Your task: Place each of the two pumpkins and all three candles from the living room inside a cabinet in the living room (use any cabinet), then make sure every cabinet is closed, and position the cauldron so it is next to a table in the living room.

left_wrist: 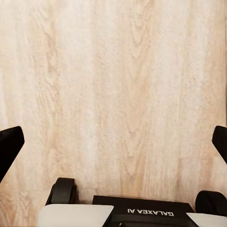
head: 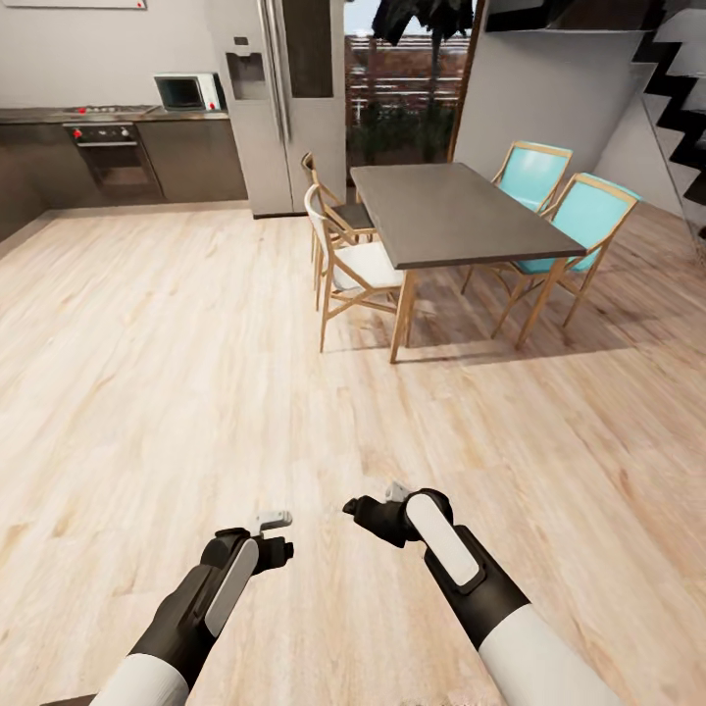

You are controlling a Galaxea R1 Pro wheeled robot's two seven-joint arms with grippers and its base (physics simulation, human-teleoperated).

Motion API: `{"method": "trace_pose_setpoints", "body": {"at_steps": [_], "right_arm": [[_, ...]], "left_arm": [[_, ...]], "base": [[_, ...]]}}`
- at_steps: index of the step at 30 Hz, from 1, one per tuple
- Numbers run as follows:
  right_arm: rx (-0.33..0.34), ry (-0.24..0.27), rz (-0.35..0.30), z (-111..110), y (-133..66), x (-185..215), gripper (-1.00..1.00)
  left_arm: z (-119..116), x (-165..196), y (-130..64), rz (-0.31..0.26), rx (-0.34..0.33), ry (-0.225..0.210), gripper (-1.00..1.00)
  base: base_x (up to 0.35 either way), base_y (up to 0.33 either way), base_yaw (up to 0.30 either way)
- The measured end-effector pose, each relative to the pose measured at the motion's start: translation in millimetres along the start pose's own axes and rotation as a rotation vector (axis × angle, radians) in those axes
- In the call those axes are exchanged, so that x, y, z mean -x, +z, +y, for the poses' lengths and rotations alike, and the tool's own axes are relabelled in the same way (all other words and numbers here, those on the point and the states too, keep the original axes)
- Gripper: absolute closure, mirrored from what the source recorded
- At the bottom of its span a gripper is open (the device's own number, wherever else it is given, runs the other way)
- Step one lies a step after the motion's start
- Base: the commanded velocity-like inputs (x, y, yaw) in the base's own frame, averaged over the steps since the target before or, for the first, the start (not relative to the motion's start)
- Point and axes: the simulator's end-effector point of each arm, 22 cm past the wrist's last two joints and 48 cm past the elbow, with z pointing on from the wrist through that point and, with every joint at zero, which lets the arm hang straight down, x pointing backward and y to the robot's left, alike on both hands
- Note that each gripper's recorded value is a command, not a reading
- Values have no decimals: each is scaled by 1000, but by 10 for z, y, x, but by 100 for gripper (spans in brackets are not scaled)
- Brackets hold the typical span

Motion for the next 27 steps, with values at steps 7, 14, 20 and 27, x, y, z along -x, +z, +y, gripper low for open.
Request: {"method": "trace_pose_setpoints", "body": {"at_steps": [7, 14, 20, 27], "right_arm": [[-1, 2, 2, -5, 3, -5, -100], [1, 1, 2, 1, 1, -5, -100], [1, 2, 2, 2, 0, -5, -100], [-1, 2, 3, -7, 5, -8, -100]], "left_arm": [[0, -2, 0, 0, 0, 0, -100], [-1, -2, 0, 0, 0, 1, -100], [-3, -2, 0, 0, 0, 2, -100], [-4, -3, 0, 0, 0, 2, -100]], "base": [[0, 0, -277], [0, 0, -277], [0, 0, -277], [0, 0, -277]]}}
